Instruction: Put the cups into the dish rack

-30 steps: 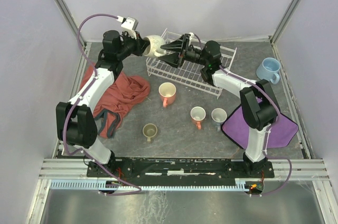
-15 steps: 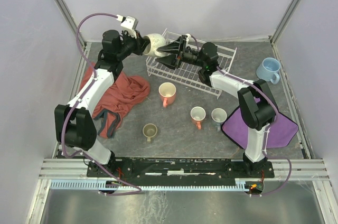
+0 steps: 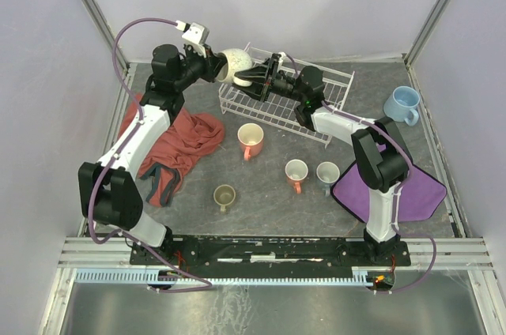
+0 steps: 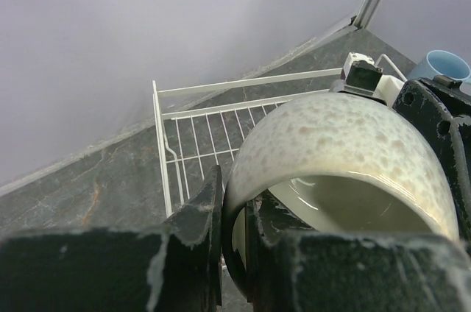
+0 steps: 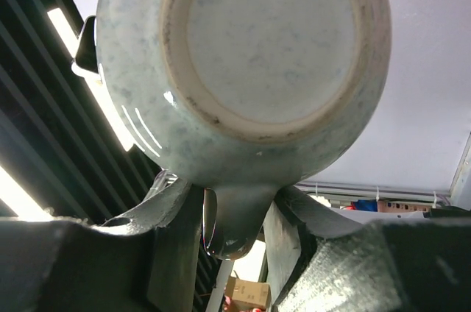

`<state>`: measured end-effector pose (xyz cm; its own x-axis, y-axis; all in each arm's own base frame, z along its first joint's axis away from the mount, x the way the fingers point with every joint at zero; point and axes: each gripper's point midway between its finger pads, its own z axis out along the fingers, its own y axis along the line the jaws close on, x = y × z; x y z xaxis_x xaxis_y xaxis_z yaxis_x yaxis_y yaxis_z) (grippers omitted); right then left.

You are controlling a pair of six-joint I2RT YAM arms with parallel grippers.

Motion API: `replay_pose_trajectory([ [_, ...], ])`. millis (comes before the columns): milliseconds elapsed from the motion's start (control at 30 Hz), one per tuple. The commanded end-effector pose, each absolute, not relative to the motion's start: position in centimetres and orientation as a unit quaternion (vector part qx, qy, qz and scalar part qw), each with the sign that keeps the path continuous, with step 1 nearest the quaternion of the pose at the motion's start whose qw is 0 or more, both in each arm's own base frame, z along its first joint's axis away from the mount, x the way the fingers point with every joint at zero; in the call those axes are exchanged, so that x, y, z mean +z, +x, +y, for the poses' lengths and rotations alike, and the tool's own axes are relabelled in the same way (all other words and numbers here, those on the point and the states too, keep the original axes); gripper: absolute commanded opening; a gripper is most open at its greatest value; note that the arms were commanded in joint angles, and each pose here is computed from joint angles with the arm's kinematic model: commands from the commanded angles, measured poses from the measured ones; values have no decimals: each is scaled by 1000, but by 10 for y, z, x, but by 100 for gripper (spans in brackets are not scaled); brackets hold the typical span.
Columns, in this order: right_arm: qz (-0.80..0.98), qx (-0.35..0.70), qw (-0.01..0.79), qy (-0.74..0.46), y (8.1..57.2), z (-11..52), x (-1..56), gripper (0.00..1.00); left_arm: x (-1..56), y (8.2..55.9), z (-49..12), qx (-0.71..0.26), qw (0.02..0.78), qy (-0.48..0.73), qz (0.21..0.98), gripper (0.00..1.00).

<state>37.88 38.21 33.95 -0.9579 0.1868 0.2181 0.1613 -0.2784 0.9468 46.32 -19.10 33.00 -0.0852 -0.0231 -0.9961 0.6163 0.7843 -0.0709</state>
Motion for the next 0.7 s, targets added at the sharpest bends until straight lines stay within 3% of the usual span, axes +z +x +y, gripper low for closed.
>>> replay_pose_trajectory([
  [0,549,809,-61,201,386,374,366,42,417,432,-200,-267,718,249,593,3],
  [433,524,826,-63,198,387,370,379,25,405,431,-206,-276,709,250,598,3],
  [567,519,830,-59,194,387,369,386,3,400,433,-207,-277,706,249,602,3],
  [667,511,836,-54,192,387,368,392,1,395,436,-207,-274,704,243,608,3],
])
